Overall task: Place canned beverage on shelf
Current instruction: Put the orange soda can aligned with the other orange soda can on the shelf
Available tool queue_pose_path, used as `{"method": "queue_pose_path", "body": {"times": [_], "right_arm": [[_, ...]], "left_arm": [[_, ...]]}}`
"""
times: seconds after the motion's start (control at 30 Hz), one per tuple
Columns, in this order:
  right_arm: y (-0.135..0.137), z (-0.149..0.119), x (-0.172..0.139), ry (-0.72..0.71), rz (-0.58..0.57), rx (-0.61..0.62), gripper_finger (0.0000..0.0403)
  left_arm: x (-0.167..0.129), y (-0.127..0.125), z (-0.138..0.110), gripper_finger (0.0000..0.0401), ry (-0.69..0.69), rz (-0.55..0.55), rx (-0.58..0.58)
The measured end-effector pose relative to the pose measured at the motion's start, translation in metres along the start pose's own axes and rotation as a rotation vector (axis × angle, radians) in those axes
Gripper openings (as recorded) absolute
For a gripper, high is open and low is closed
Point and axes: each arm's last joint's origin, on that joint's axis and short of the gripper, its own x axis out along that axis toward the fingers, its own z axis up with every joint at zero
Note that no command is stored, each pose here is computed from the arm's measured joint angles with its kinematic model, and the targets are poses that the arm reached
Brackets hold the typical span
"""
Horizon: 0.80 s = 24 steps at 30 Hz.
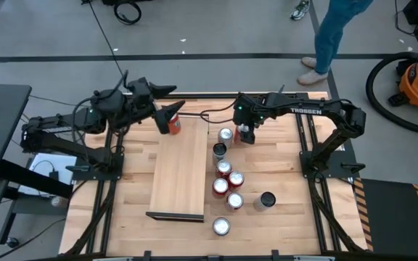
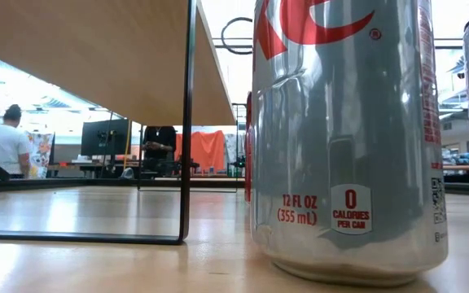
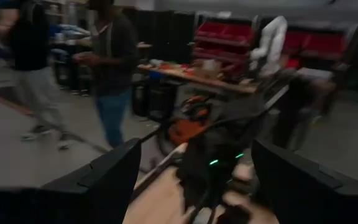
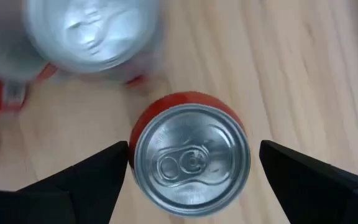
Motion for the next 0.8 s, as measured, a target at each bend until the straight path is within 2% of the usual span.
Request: {"method": "queue_pose_path", "body": {"times": [0.13, 0.3, 0.47, 0.57, 0.63, 0.8], "right_arm": [[0.000, -0.004, 0.000, 0.044, -0.006, 0.275, 0.0372], [0.001, -0.006, -0.001, 0.062, -0.015, 0.502, 0.0372], [0.005, -0.004, 0.000, 0.044, -0.011, 0.581, 0.0373], [0.009, -0.004, 0.000, 0.045, -0.006, 0.564, 0.0373], [0.012, -0.005, -0.001, 0.054, -0.004, 0.508, 0.0373], [0.020, -0.005, -0.001, 0.052, 0.004, 0.199, 0.0374]], "left_arm": [[0.008, 0.000, -0.004, 0.0318, 0.011, 0.031, 0.108], [0.013, 0.003, -0.005, 0.0318, 0.008, 0.054, 0.234], [0.013, 0.007, 0.002, 0.0318, -0.046, 0.013, 0.241], [0.015, 0.013, 0.002, 0.0318, -0.037, -0.029, 0.225], [0.014, 0.020, 0.004, 0.0318, -0.032, -0.054, 0.192], [0.017, 0.035, 0.005, 0.0318, -0.013, -0.176, 0.045]]}}
